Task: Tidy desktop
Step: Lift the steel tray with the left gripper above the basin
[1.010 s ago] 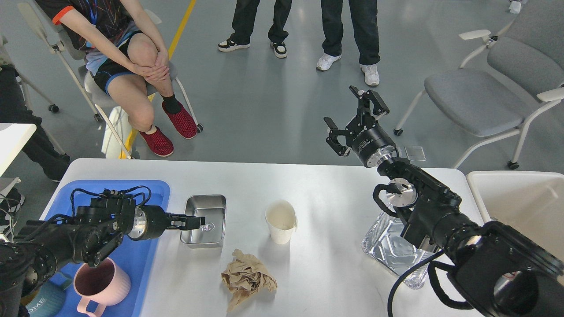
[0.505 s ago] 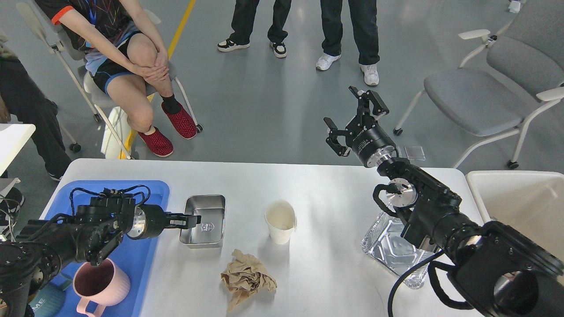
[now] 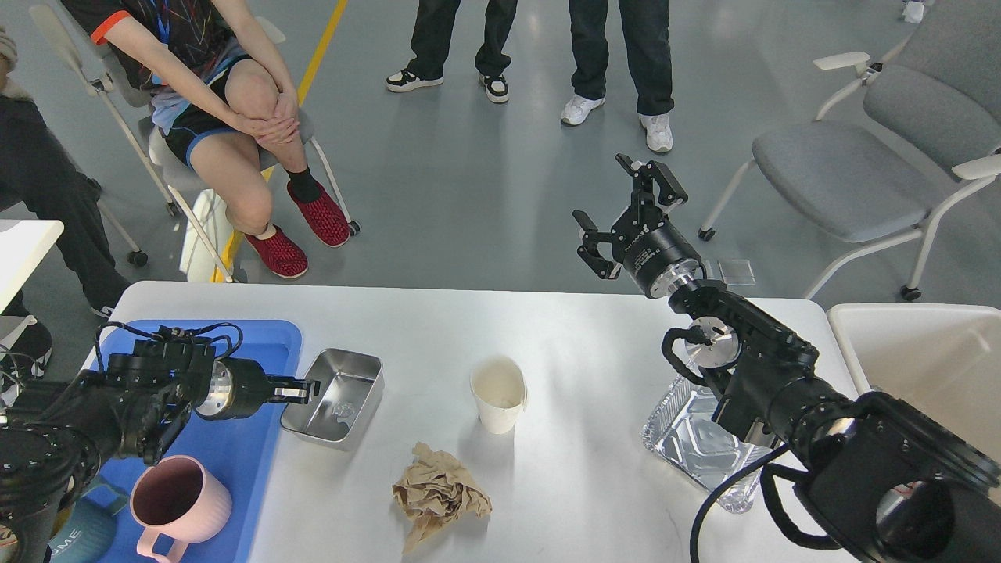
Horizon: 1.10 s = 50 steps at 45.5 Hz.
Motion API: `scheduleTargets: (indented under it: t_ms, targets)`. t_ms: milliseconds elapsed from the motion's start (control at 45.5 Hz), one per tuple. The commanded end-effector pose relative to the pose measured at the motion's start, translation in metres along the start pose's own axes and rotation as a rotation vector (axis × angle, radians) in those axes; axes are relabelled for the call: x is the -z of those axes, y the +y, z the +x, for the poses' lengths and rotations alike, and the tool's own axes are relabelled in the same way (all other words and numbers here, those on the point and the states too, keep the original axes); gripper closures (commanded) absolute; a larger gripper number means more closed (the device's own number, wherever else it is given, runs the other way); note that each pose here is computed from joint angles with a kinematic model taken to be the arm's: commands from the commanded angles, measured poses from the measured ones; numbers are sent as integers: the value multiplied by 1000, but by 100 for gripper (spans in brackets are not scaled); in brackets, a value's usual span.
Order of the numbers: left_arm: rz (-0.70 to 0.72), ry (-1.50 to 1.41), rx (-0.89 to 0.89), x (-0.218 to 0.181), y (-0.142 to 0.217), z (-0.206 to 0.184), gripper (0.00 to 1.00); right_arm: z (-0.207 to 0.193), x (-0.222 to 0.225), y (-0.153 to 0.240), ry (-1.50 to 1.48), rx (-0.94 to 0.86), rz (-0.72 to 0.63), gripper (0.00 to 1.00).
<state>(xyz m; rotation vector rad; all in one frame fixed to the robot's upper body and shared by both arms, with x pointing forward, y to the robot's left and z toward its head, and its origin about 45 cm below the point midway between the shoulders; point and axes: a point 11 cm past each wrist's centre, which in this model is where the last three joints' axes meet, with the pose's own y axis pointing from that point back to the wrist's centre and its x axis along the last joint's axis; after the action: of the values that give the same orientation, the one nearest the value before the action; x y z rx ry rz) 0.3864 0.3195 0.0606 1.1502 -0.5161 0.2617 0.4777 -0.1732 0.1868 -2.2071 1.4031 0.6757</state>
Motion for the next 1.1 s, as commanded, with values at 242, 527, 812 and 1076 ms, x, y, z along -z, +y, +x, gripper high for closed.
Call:
scheduleTargets:
  t_ms: [242, 527, 812, 1076]
  targets:
    - [-15, -15, -8, -11, -4, 10, 99, -1, 0, 0, 0, 1, 0, 0]
    - [-28, -35, -8, -31, 7, 61, 99, -1, 1, -1, 2, 4, 0, 0]
    - [-47, -86, 8, -51, 52, 140, 99, -1, 1, -1, 2, 3, 2, 0]
    - [-21, -94, 18, -77, 105, 207, 98, -2, 2, -2, 4, 6, 1, 0]
